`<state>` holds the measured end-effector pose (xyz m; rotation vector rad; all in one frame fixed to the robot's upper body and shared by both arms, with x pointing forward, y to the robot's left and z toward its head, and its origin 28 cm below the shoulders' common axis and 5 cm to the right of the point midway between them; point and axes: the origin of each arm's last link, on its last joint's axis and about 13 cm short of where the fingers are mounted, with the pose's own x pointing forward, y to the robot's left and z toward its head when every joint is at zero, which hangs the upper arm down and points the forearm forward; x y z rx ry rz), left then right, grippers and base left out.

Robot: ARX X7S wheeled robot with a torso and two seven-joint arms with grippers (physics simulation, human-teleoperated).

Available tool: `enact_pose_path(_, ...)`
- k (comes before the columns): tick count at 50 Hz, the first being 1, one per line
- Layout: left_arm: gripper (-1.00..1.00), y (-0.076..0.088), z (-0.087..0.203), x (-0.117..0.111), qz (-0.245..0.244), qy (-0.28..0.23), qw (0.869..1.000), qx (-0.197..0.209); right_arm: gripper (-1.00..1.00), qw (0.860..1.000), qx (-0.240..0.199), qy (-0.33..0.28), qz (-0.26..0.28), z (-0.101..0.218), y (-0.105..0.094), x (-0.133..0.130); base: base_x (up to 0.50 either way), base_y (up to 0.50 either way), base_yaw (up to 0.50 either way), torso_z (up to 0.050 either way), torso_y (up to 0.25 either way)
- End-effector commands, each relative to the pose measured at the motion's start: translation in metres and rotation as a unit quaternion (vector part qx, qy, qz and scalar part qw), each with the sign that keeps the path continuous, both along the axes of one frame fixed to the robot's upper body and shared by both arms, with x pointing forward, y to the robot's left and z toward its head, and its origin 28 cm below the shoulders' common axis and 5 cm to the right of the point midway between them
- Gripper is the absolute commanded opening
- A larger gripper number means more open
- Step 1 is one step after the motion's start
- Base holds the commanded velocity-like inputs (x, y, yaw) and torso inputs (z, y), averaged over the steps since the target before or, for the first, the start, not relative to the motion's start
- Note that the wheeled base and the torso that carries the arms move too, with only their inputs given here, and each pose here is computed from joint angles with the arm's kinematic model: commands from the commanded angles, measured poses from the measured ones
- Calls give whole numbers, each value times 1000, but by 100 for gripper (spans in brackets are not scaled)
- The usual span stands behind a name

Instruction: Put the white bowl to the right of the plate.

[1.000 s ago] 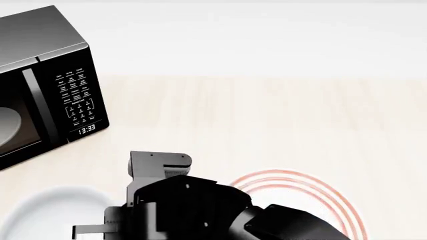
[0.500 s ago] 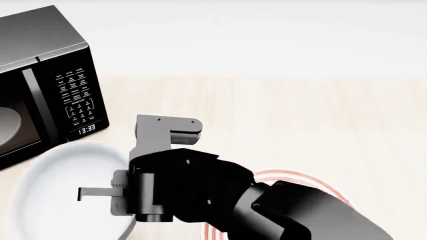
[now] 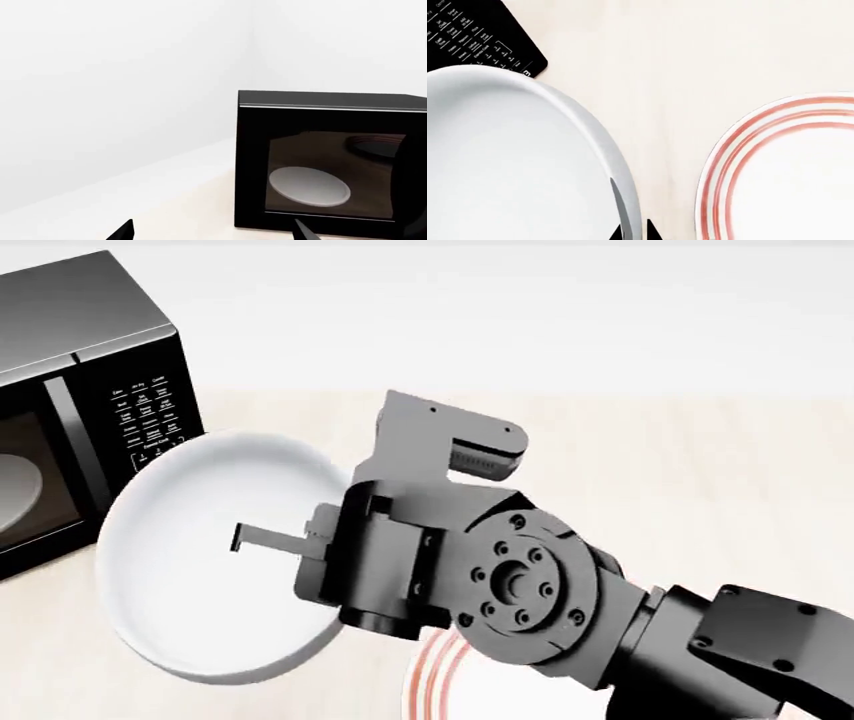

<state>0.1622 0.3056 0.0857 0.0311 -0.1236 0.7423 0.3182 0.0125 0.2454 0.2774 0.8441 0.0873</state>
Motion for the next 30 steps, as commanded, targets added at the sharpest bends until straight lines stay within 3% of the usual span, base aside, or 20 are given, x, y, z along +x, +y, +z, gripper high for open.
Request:
enact_pose_path(1,100,-1,0,1,0,2,1000,2,-100,996,21,-5,-88,30,-38,6,0,0,0,0,10)
enact_pose_path(16,100,-3,0,3,-1,5,1000,4,-100,981,54,23,-186,43,-89,32,0,0,0,0,0)
enact_pose_path(30,100,-4,-1,6,-4,10,1000,5,-100,950,129,55,-278,45,-156,52,0,0,0,0,1)
